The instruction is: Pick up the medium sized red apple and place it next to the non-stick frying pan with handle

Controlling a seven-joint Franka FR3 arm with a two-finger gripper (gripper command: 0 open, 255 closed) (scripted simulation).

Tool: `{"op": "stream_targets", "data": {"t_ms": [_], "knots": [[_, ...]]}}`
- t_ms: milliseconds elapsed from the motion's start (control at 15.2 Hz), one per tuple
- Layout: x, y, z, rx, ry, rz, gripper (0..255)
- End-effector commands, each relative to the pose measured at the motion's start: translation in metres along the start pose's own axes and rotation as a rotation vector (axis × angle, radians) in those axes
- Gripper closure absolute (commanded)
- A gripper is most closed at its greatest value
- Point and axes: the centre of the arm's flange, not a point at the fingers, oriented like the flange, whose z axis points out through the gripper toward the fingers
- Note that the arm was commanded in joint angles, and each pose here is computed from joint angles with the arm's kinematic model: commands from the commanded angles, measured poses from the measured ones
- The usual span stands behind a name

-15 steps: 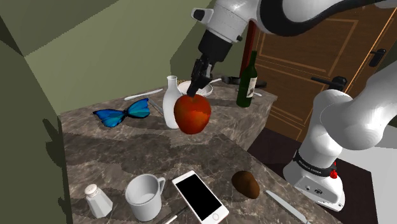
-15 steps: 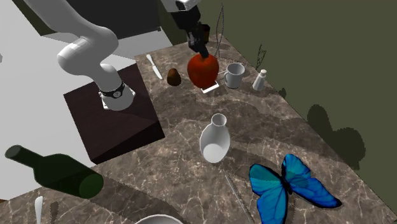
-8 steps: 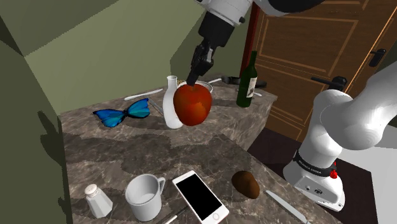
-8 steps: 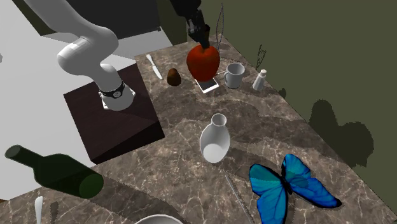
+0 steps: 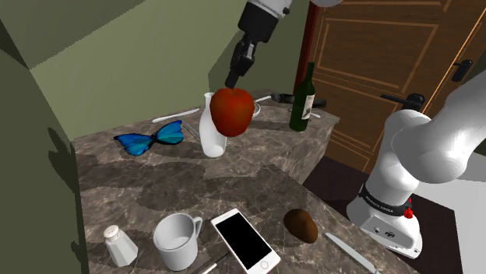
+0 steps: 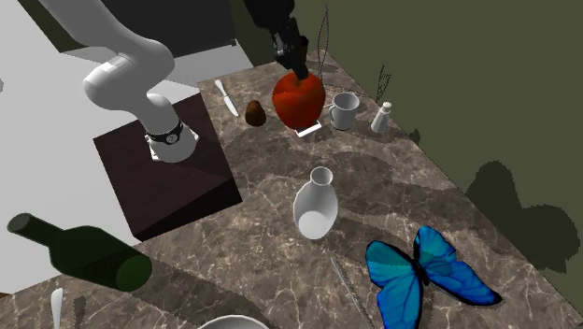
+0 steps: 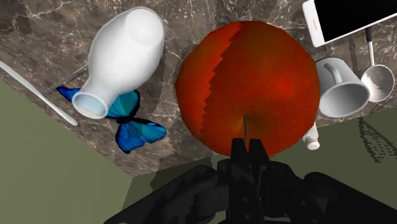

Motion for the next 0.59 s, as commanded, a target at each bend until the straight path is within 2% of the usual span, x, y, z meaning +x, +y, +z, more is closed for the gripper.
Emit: {"op": "stream_targets", "data": {"t_ms": [0,528], "knots": [[-0.003,0.025,-0.001,0.0,0.0,-0.001,255],[-0.003,0.131,0.001,0.0,0.0,-0.001,255]]}}
